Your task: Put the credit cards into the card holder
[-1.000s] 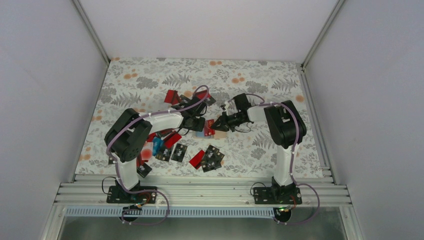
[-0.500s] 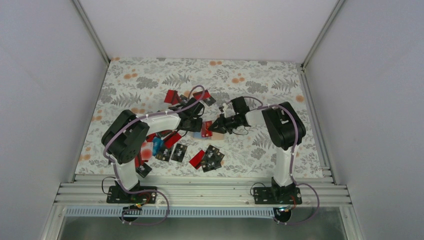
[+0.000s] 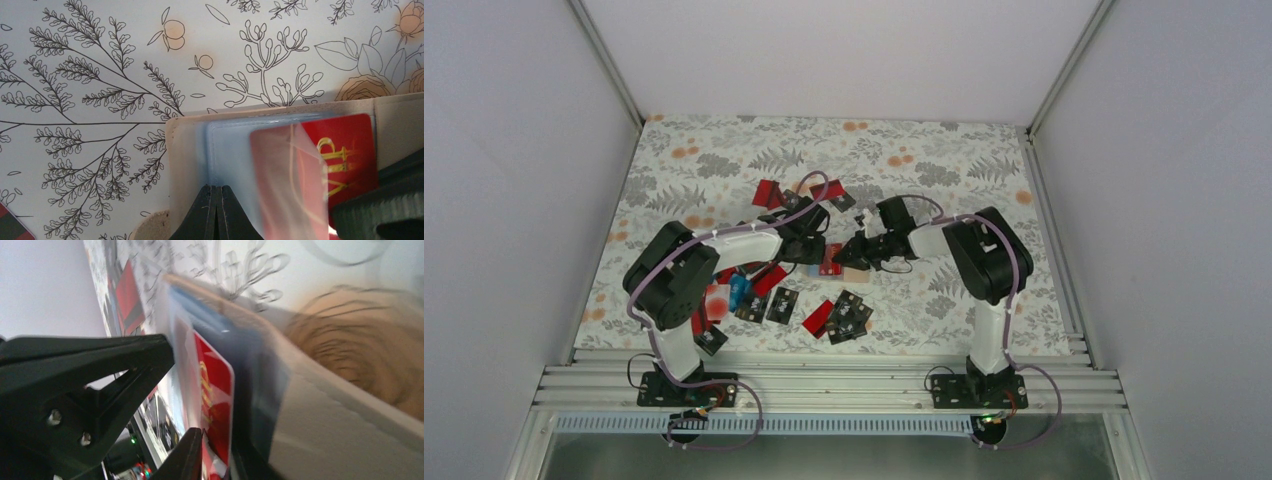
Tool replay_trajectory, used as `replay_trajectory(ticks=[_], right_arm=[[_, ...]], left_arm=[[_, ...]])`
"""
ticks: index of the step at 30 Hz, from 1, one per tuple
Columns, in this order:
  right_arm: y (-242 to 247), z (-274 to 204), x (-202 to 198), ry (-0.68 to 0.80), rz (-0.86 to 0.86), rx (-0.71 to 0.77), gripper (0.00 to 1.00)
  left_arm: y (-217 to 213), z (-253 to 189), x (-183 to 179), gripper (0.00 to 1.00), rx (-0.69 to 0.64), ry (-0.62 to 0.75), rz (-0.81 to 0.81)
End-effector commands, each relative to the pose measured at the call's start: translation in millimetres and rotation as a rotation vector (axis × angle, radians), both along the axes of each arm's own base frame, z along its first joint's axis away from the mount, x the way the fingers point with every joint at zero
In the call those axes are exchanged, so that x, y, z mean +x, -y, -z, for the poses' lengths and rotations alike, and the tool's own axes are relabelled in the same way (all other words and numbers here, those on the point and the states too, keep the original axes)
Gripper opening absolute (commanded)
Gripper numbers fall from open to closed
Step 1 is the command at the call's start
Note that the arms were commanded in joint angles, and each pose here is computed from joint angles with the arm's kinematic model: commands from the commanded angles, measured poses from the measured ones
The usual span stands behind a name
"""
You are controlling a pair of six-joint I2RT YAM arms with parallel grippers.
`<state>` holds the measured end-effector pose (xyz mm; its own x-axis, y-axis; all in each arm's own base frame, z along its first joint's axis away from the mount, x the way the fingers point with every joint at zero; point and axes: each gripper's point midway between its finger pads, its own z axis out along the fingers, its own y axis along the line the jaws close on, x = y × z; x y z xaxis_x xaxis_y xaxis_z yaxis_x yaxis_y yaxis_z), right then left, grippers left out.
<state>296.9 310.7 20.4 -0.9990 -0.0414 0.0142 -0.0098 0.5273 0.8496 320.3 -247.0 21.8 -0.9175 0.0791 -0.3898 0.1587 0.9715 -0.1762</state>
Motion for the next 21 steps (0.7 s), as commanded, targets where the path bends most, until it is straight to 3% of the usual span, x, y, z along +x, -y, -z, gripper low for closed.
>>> replay_trajectory(ticks=[1, 8, 13, 21], right_arm=[[8.1, 20.4, -24.7, -0.024, -0.017, -0.116, 0.2], [16.0, 10.4, -22.2, 0.025, -0.05, -0.196, 0.29], [22.1, 11.1, -23.8, 0.03, -0.067, -0.245, 0.41], [23.0, 5.8, -21.0, 0.064, -0.073, -0.271, 0.39]], left_arm=[[-17.0, 15.0, -30.9, 0.03, 0.069, -0.106, 0.01], [-17.5, -1.5, -24.9, 0.03, 0.079, -0.074, 0.013], [-21.9, -7.2, -25.1, 0.03, 0.096, -0.065, 0.009], [-29.1, -15.2, -31.4, 0.03, 0.103, -0.056, 0.013]])
